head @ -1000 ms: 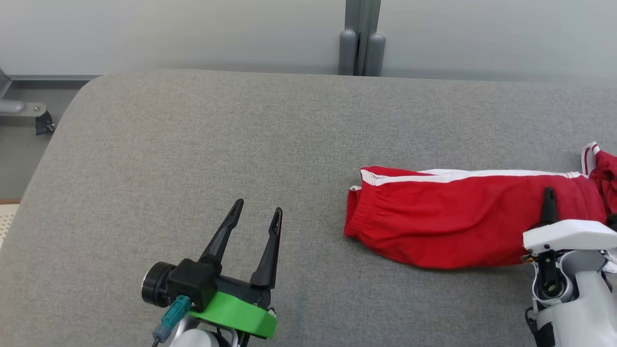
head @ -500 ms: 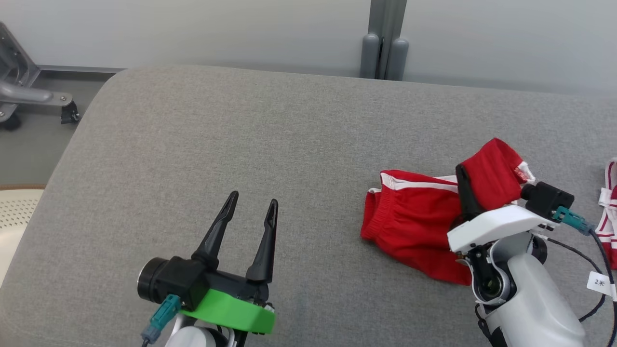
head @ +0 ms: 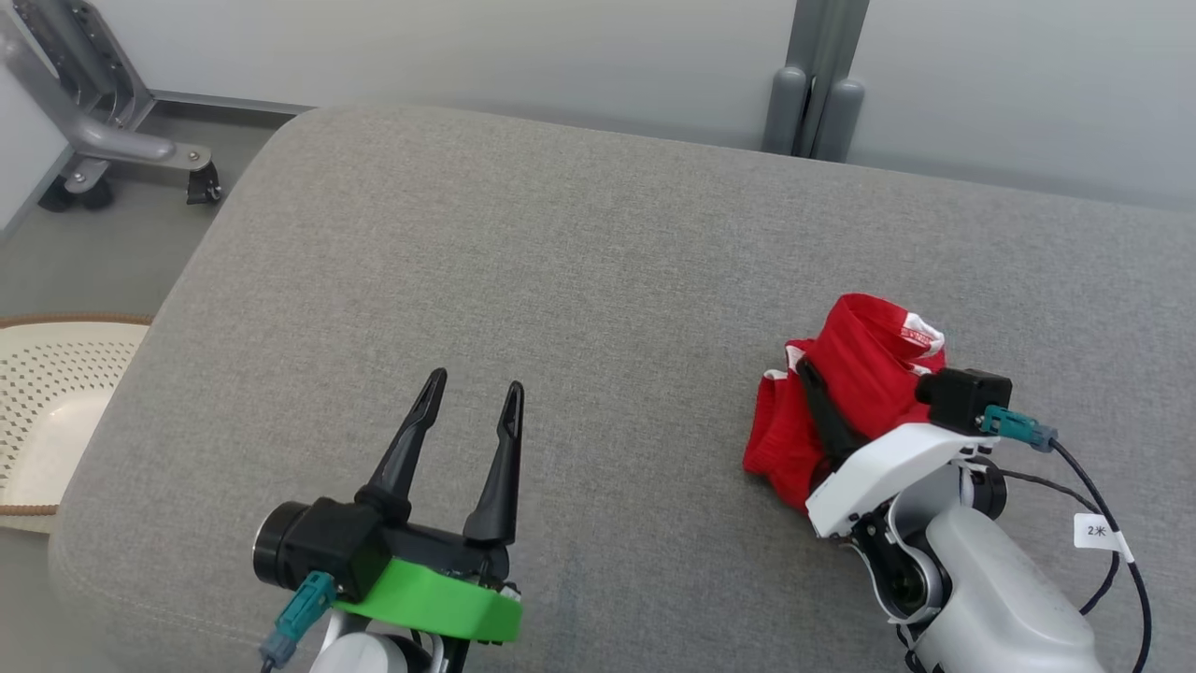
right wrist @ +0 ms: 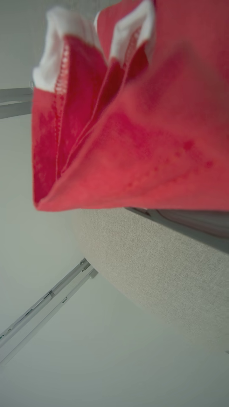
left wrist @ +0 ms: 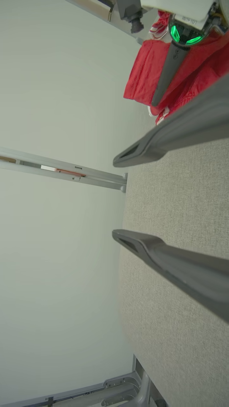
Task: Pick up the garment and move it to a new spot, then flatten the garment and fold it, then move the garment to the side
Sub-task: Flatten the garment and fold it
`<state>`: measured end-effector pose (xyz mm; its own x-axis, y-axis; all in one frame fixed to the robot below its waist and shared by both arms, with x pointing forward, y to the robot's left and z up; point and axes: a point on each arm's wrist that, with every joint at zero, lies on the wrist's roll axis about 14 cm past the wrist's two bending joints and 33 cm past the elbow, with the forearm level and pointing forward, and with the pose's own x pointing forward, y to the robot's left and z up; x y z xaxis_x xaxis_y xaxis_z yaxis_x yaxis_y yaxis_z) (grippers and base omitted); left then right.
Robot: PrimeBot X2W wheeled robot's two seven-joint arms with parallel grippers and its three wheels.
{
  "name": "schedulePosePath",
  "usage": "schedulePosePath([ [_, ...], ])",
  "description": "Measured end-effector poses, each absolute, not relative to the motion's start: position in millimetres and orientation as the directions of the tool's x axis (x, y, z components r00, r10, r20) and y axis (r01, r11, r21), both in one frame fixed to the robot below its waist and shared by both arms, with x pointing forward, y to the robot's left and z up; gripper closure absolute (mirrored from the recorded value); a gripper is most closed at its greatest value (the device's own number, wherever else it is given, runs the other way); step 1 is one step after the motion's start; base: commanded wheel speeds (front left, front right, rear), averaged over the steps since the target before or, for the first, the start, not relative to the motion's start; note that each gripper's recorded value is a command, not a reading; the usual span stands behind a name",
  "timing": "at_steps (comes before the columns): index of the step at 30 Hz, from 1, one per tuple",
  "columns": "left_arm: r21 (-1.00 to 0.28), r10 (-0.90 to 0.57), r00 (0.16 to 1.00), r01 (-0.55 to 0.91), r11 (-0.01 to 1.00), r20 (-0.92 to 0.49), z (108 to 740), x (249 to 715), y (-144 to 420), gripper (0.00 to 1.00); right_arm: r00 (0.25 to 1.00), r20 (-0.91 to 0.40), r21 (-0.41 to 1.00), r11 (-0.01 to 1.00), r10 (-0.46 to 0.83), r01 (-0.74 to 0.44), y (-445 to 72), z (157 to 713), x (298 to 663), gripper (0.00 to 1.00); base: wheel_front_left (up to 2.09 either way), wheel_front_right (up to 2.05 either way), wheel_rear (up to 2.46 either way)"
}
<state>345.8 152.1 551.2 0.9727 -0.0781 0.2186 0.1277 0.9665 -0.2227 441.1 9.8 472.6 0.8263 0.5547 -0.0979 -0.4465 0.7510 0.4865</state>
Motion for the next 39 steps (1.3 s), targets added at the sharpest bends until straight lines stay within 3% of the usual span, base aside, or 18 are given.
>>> schedulePosePath([
  [3,-0.222,-0.068,0.974,0.118,0.968,0.217,550.7,344.2,155.1,0.00,0.810,-0.107,0.494,0.738,0.576,-0.460,18.1,469.2,437.2,1.00,0.00,0.00,0.00],
  [4,-0.223,-0.067,0.974,0.116,0.968,0.216,550.4,343.8,155.4,0.00,0.802,-0.115,0.495,0.734,0.586,-0.465,21.3,466.6,434.6,0.67,0.00,0.00,0.00],
  [5,-0.223,-0.066,0.974,0.115,0.968,0.215,550.1,343.4,155.6,0.00,0.792,-0.125,0.490,0.731,0.598,-0.474,24.5,463.6,431.4,0.00,0.00,0.00,0.00],
  [29,-0.247,-0.078,0.977,0.127,0.961,0.199,544.2,352.4,151.3,0.00,0.594,-0.241,0.523,0.618,0.767,-0.587,73.0,436.0,367.1,0.00,0.00,0.00,0.00],
  [34,-0.247,-0.089,0.975,0.139,0.959,0.204,545.7,356.5,148.2,0.00,0.608,-0.177,0.532,0.595,0.774,-0.603,67.1,455.7,369.2,0.00,0.00,0.00,0.00],
  [39,-0.241,-0.093,0.970,0.147,0.959,0.223,551.7,361.9,147.9,0.00,0.698,-0.099,0.490,0.645,0.710,-0.586,29.9,474.3,387.2,0.00,0.00,0.00,0.00],
])
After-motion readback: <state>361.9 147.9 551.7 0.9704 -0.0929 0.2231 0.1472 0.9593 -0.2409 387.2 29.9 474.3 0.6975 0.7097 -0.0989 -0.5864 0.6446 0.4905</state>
